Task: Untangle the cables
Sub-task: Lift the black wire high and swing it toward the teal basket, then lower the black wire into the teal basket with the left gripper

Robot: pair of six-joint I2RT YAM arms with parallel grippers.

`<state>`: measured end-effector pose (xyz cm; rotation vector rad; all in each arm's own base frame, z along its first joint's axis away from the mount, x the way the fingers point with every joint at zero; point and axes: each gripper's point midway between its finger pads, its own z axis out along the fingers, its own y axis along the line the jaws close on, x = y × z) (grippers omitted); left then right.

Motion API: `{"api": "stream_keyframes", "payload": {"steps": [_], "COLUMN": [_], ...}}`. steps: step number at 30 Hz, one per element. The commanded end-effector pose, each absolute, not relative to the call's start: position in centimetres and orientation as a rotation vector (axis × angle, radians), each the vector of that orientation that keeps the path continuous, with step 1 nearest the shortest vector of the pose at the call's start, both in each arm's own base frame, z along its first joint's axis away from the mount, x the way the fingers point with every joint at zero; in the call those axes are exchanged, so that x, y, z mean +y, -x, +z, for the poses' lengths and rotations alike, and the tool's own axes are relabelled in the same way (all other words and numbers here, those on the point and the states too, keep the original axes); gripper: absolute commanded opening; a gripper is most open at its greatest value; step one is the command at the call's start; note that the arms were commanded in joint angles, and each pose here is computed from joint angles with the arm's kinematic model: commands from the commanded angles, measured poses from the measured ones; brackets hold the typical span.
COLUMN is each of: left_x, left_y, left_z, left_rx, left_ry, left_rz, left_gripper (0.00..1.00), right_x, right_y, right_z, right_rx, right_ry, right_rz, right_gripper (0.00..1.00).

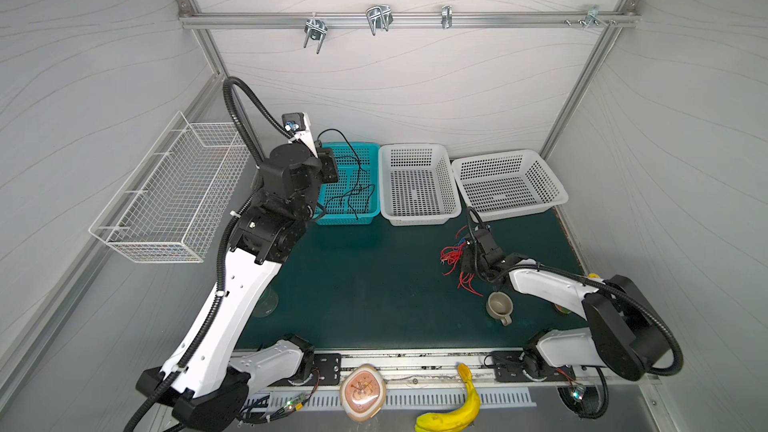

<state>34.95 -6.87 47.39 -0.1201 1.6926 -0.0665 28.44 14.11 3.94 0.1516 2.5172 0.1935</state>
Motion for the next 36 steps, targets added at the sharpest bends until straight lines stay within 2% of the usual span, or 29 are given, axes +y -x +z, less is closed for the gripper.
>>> {"api": "stream_keyframes", "payload": {"steps": [1, 8, 21, 29, 36], "left_x": [-6.8, -3.3, 3.7, 3.8, 1.9], "left_y": [-36.4, -41.8, -50.2, -53.1, -54.2], "left_z": [50.6, 48.5, 38.2, 28.8, 23.0], "left_rx": [1.618, 1.681, 1.885, 2.063, 2.199], "left_ry": [0.117, 0.225, 0.486, 0.518, 0.442], "left_rz": [-0.125, -0.219, -0.076, -0.033, 0.067], "left_gripper": [0.0, 0.0, 0.0, 0.0, 0.0], "right_x": [14.7, 15.8, 19.1, 20.3, 20.6], "right_y": [-28.6, -29.0, -30.0, -30.4, -30.7], "right_z": [3.8, 3.6, 3.0, 2.5, 2.3], "right_rx": [2.527, 2.546, 2.594, 2.612, 2.615], "right_ry": [-0.153, -0.126, -0.003, 0.029, 0.036], "right_rz": [0.214, 0.211, 0.193, 0.194, 0.191], "right_gripper": [0.42, 0.42, 0.42, 0.42, 0.42]}}
